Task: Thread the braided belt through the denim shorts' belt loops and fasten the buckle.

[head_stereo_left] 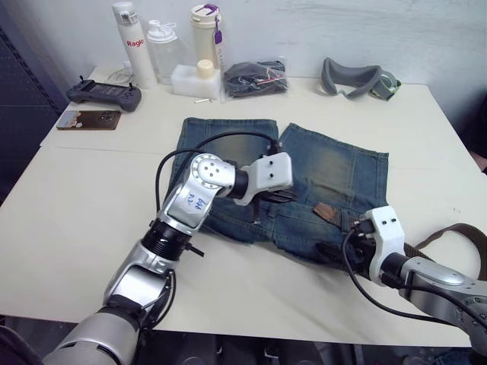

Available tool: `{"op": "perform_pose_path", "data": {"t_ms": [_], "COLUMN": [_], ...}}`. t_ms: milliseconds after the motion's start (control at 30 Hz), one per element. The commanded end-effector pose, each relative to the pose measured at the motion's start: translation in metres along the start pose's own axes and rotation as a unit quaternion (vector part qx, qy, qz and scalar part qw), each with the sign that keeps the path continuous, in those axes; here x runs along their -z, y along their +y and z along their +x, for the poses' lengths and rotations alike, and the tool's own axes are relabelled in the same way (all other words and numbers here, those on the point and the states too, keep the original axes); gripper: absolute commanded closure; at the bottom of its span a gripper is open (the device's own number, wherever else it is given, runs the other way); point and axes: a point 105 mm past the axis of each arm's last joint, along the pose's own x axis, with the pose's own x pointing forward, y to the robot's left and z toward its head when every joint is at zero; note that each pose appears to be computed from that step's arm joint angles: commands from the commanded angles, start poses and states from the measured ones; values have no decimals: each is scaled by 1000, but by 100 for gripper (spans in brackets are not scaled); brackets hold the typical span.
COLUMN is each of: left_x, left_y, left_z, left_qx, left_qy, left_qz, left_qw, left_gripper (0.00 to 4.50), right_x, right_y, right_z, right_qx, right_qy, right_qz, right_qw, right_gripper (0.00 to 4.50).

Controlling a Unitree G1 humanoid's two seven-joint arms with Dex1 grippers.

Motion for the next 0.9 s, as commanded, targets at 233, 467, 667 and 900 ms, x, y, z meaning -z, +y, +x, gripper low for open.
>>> {"op": "perform_pose_path", "data": {"t_ms": [233,467,667,900], "left_x": [-28,-27,-26,-24], "left_y": [3,-7,-8,-9], "left_z": [-8,-12,-14,-19], "left_qx": [1,29,21,9], "left_qy": [-82,-89,-85,-77], "left_qz": [-51,-74,-81,-86], "left_qw": [995,993,993,993], "left_gripper": [448,448,448,448], "right_x": [-7,6,12,11], "right_y": [-6,-31,-50,-61], "right_z": [-57,-51,-32,-23], "right_qx": [-45,-11,11,23], "right_qy": [-107,-178,-193,-206], "right_qz": [253,453,501,522], "right_qw": [960,873,843,827], "right_gripper": [0,0,0,0]}}
